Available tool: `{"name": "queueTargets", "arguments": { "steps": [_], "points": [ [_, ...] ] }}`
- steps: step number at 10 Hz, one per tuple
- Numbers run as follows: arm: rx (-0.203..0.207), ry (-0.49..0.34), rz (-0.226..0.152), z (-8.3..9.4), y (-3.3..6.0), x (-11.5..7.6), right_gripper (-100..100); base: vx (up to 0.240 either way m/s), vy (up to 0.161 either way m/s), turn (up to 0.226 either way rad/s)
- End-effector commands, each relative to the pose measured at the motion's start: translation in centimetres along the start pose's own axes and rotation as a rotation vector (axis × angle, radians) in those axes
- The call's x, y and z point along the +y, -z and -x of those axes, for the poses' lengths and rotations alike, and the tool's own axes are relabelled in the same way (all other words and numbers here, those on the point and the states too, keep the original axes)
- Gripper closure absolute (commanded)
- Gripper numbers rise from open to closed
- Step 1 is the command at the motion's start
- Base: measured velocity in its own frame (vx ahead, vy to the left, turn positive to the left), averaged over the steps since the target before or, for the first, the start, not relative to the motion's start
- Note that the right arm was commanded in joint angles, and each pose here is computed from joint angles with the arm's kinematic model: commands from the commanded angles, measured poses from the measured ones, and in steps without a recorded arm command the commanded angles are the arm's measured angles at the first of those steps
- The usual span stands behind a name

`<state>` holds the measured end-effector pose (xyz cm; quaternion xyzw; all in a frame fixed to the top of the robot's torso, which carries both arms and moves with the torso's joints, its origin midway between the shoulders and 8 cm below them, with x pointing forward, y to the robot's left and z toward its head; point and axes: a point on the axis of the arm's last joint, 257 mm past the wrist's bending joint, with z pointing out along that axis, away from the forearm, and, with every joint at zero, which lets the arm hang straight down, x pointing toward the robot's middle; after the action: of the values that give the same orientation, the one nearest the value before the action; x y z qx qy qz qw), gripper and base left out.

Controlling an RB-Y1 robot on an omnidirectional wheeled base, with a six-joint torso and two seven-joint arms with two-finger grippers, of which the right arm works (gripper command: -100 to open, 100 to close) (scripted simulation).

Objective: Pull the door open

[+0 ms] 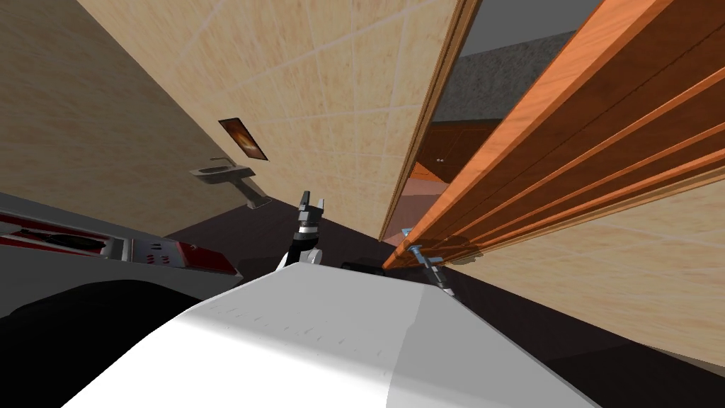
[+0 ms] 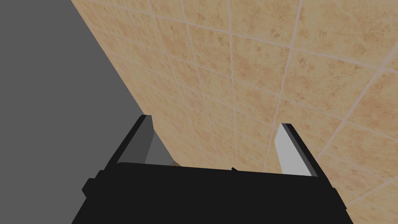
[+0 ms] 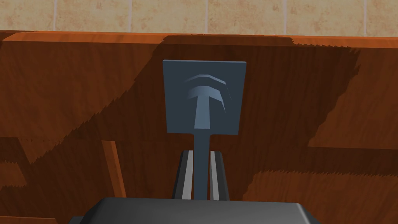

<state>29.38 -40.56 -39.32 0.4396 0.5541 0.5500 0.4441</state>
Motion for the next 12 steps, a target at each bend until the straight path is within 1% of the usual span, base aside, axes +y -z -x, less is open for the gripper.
{"name": "queueTargets", "arguments": {
  "steps": [1,2,3,6,8,12],
  "points": [
    [0.028,-0.008,0.001,-0.8,0.84,0.1,100,-0.086,-0.099,0.040],
    [0.018,-0.003,0.003,-0.5,0.49,0.2,100,-0.035,-0.038,0.009],
    [0.016,-0.004,0.000,-0.6,0.46,0.1,100,0.039,0.020,0.168],
    [0.006,-0.002,0.002,-0.4,0.21,0.1,100,0.088,0.013,0.248],
    [0.006,-0.002,0.002,-0.4,0.21,0.1,100,0.045,0.000,0.045],
    [-0.011,0.001,0.004,-0.2,-0.19,0.1,100,0.022,-0.019,0.231]
  ]
}}
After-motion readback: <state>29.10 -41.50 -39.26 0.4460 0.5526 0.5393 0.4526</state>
